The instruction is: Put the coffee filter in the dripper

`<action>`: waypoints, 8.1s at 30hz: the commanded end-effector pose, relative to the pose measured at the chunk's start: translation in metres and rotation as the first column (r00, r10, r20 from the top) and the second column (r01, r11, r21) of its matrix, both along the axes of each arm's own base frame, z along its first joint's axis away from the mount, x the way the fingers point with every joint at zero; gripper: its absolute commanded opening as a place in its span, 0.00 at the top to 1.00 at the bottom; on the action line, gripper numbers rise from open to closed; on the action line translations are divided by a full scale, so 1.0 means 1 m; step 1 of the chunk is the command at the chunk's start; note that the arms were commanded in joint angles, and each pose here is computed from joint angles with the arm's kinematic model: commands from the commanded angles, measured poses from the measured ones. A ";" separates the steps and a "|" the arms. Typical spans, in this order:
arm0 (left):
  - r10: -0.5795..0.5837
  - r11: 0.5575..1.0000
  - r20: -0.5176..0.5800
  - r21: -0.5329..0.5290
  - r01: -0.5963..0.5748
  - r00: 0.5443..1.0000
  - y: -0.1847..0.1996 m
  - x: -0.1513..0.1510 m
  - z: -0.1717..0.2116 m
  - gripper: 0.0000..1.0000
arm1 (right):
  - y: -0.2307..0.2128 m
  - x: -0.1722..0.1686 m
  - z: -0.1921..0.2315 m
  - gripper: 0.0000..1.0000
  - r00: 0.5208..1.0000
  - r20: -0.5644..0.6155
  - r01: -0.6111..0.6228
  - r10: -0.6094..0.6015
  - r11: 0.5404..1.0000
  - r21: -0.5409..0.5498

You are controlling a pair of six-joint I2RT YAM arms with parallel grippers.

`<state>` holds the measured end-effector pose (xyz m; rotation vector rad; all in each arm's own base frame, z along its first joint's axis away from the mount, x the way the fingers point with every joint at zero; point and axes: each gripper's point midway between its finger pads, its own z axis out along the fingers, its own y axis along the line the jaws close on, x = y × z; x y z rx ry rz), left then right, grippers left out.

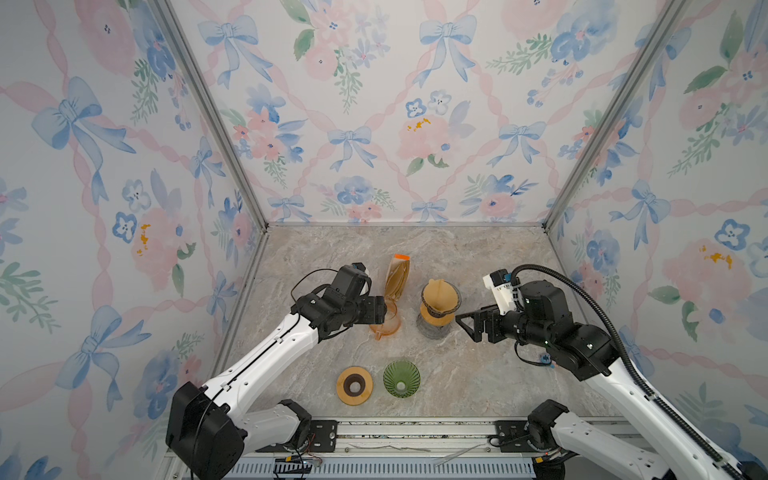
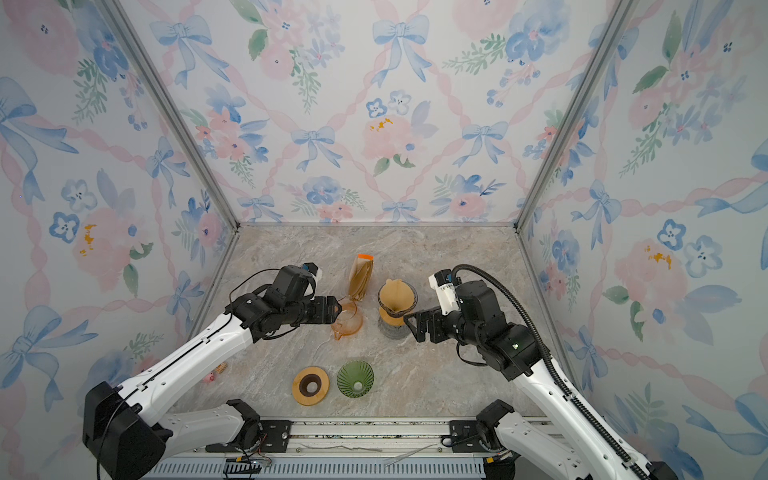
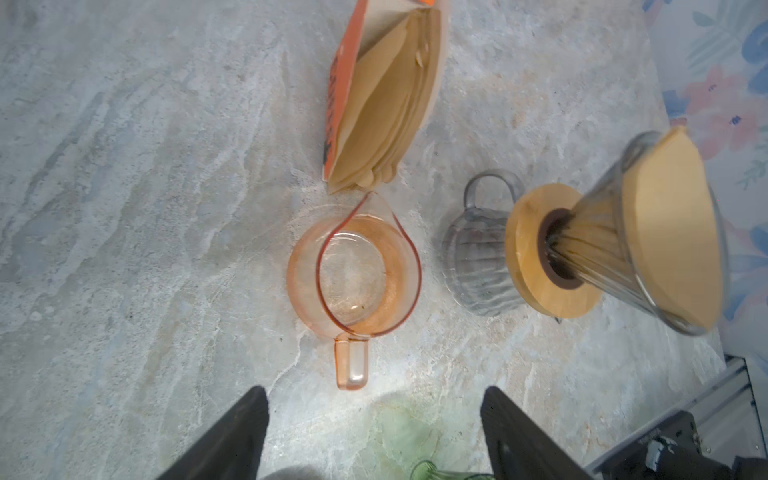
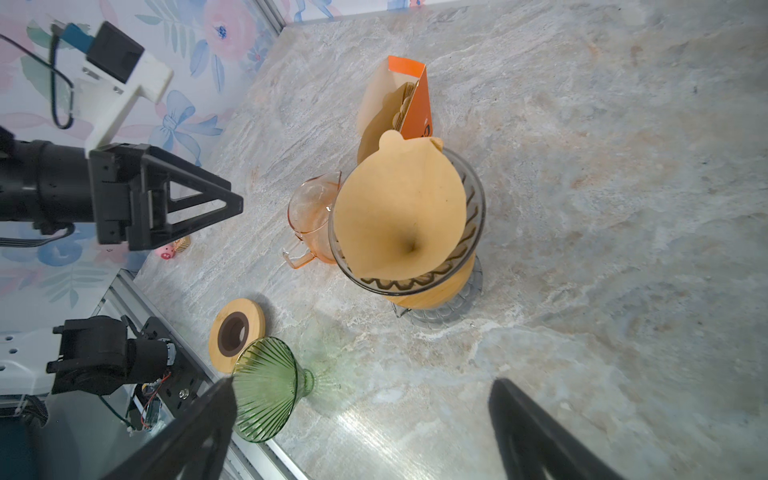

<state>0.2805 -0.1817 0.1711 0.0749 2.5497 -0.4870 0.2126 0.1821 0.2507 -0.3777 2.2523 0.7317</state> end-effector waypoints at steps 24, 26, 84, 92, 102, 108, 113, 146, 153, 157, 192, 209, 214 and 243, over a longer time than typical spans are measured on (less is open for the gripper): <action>-0.059 0.956 -0.120 0.280 0.091 0.991 0.010 0.043 -0.070 0.39 | -0.004 0.003 -0.003 0.04 0.992 -0.003 0.125 -0.126 0.984 -0.125; -0.050 0.949 -0.135 0.301 0.089 0.990 0.014 0.041 -0.073 0.39 | -0.005 0.002 -0.004 0.04 0.993 -0.002 0.117 -0.119 0.983 -0.140; 0.147 0.989 -0.314 0.014 -0.151 0.938 0.061 -0.104 -0.074 0.34 | 0.034 -0.028 -0.020 0.04 0.990 -0.068 -0.128 0.123 0.989 -0.074; 0.206 0.978 -0.378 0.037 -0.207 0.903 0.064 -0.141 -0.106 0.35 | 0.039 -0.033 -0.031 0.04 0.987 -0.073 -0.149 0.143 0.985 -0.085; 0.231 0.971 -0.380 0.141 -0.191 0.895 0.071 -0.148 -0.111 0.38 | 0.038 -0.034 -0.039 0.04 0.986 -0.079 -0.155 0.147 0.982 -0.108; 0.247 0.960 -0.376 0.218 -0.174 0.893 0.079 -0.150 -0.109 0.38 | 0.036 -0.035 -0.040 0.04 0.987 -0.075 -0.149 0.142 0.984 -0.102; 0.217 0.964 -0.409 0.230 -0.130 0.886 0.074 -0.156 -0.114 0.38 | 0.034 -0.036 -0.041 0.04 0.988 -0.073 -0.145 0.137 0.984 -0.104; 0.224 0.939 -0.463 0.338 -0.063 0.858 0.074 -0.158 -0.136 0.42 | 0.041 -0.036 -0.044 0.04 0.985 -0.079 -0.159 0.152 0.982 -0.097; 0.232 0.939 -0.464 0.337 -0.072 0.855 0.071 -0.155 -0.138 0.46 | 0.038 -0.037 -0.049 0.04 0.986 -0.081 -0.154 0.146 0.982 -0.106; 0.229 0.946 -0.466 0.313 -0.083 0.855 0.066 -0.153 -0.139 0.51 | 0.037 -0.037 -0.051 0.04 0.987 -0.082 -0.150 0.141 0.983 -0.106; 0.479 0.878 -0.286 0.165 -0.449 0.830 0.108 -0.071 -0.114 0.71 | 0.034 -0.038 -0.055 0.04 0.989 -0.079 -0.134 0.126 0.986 -0.099; 0.477 0.878 -0.320 0.218 -0.426 0.819 0.114 -0.074 -0.141 0.60 | 0.019 -0.030 -0.047 0.04 0.999 -0.038 -0.043 0.039 0.992 -0.122; 0.469 0.882 -0.332 0.216 -0.418 0.818 0.114 -0.080 -0.144 0.54 | 0.005 -0.023 -0.046 0.04 0.999 -0.023 0.035 -0.039 0.989 -0.141; 0.450 0.892 -0.329 0.193 -0.408 0.830 0.110 -0.072 -0.137 0.69 | -0.009 -0.024 -0.042 0.04 0.997 -0.009 0.076 -0.077 0.991 -0.107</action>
